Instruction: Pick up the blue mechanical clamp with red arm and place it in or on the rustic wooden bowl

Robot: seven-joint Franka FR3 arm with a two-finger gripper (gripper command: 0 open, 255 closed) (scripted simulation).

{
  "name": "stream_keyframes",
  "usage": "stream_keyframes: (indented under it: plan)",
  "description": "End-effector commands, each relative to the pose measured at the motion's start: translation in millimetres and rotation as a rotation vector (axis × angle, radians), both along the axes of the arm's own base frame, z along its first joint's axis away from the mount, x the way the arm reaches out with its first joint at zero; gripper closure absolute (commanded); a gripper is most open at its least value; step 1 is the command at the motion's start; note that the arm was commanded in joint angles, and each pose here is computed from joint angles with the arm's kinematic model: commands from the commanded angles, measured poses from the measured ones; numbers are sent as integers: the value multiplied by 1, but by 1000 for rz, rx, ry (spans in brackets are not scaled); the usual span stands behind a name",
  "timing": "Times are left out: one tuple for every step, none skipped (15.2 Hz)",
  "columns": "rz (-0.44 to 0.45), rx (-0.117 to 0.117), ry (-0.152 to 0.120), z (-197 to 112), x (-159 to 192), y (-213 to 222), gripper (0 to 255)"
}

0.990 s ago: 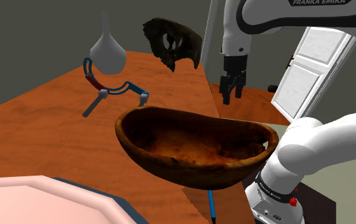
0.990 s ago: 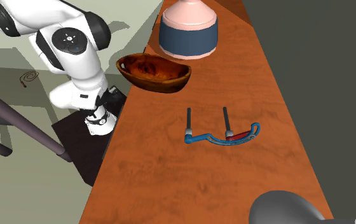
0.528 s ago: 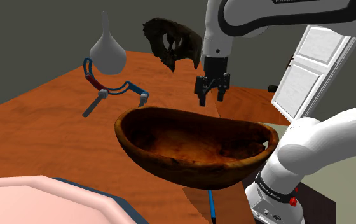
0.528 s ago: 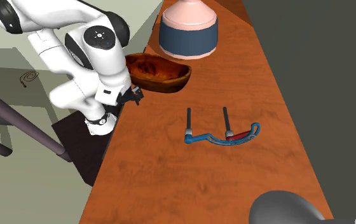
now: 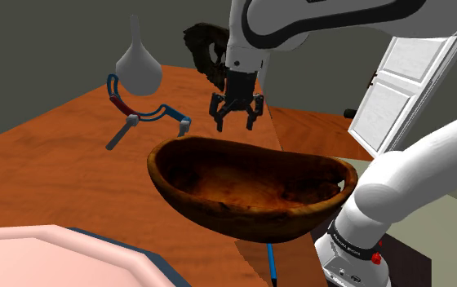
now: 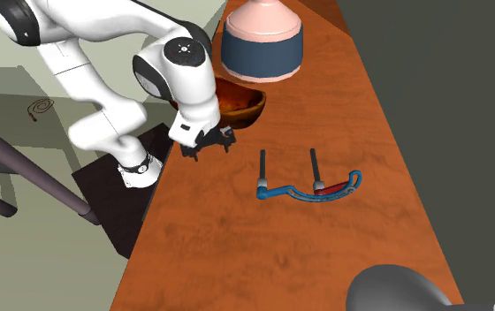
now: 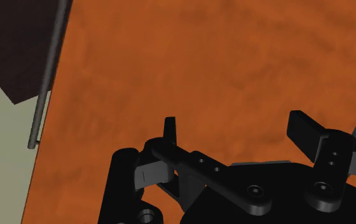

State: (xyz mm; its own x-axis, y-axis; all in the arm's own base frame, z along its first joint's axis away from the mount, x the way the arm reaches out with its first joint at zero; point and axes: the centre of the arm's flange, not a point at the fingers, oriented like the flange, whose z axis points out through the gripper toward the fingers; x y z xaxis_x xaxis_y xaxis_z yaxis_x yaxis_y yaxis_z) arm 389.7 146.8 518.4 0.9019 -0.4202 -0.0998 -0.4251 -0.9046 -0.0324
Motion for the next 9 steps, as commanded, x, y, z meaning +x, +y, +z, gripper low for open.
stream_keyframes:
  plan:
    - [-61,2,-22,-2,18,15,0]
    - [-89,2,-32,-3,27,22,0]
    - [-117,2,-43,-3,36,28,0]
    - [-145,2,-53,-3,46,34,0]
    - [-173,2,-64,-3,56,40,0]
    - [-201,3,-74,-2,66,46,0]
    - [-230,3,-85,-2,76,51,0]
    - [-258,3,-95,-2,86,56,0]
    - [-286,3,-106,-1,96,61,0]
